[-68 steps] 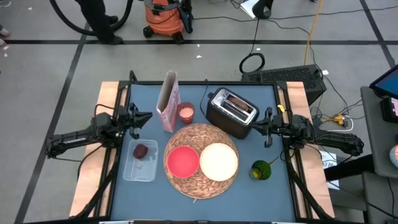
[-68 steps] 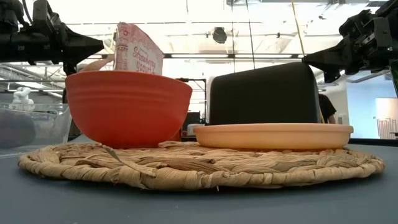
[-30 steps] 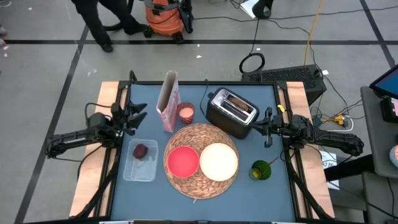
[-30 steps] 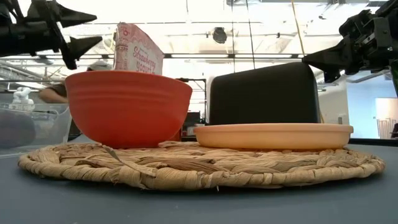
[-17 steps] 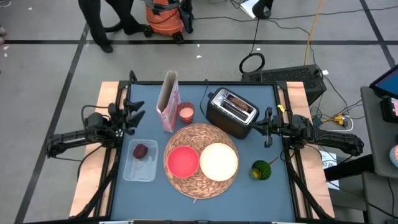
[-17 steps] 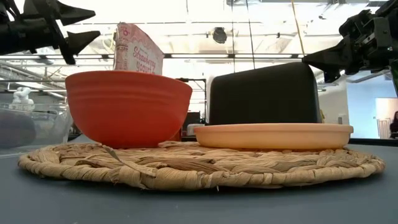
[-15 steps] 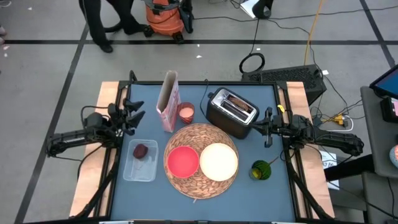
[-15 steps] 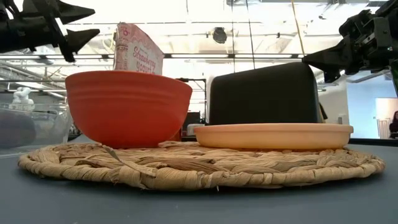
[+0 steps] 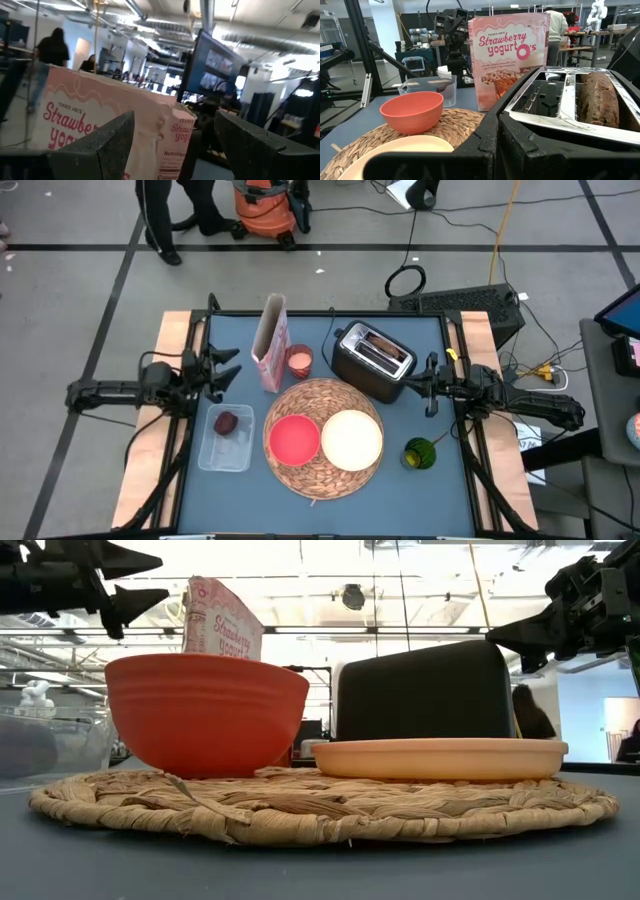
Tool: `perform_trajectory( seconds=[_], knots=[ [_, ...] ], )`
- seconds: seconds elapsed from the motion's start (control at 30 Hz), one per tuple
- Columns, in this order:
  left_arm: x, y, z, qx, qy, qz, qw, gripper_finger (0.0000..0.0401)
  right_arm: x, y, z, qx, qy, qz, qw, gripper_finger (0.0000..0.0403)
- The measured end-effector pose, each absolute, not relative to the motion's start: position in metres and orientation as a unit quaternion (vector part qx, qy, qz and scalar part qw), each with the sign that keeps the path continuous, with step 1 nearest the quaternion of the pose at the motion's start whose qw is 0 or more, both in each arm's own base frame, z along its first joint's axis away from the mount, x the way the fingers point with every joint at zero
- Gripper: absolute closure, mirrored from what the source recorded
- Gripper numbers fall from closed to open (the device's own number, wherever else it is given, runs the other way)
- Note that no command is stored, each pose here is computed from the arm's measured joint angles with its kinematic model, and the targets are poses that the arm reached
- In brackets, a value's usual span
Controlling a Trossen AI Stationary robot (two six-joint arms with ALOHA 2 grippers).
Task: Arrange a breakfast setting
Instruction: Pour the cereal from the cereal box into the orange bowl
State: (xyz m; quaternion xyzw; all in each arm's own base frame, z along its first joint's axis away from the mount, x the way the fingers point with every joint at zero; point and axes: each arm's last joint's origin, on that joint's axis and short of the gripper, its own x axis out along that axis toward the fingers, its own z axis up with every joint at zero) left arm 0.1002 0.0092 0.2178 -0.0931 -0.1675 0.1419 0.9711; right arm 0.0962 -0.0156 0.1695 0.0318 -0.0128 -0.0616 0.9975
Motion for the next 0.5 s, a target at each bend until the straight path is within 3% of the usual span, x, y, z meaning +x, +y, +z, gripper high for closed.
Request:
perform_trajectory(
  seconds=[0.5],
  knots=[
    [0.128,-0.013,0.257,-0.046,0.075,0.21,0.974,0.0119,0.096,-0.016,0.17,0.032,-0.013,-0.062,0.998,0.039]
  ],
)
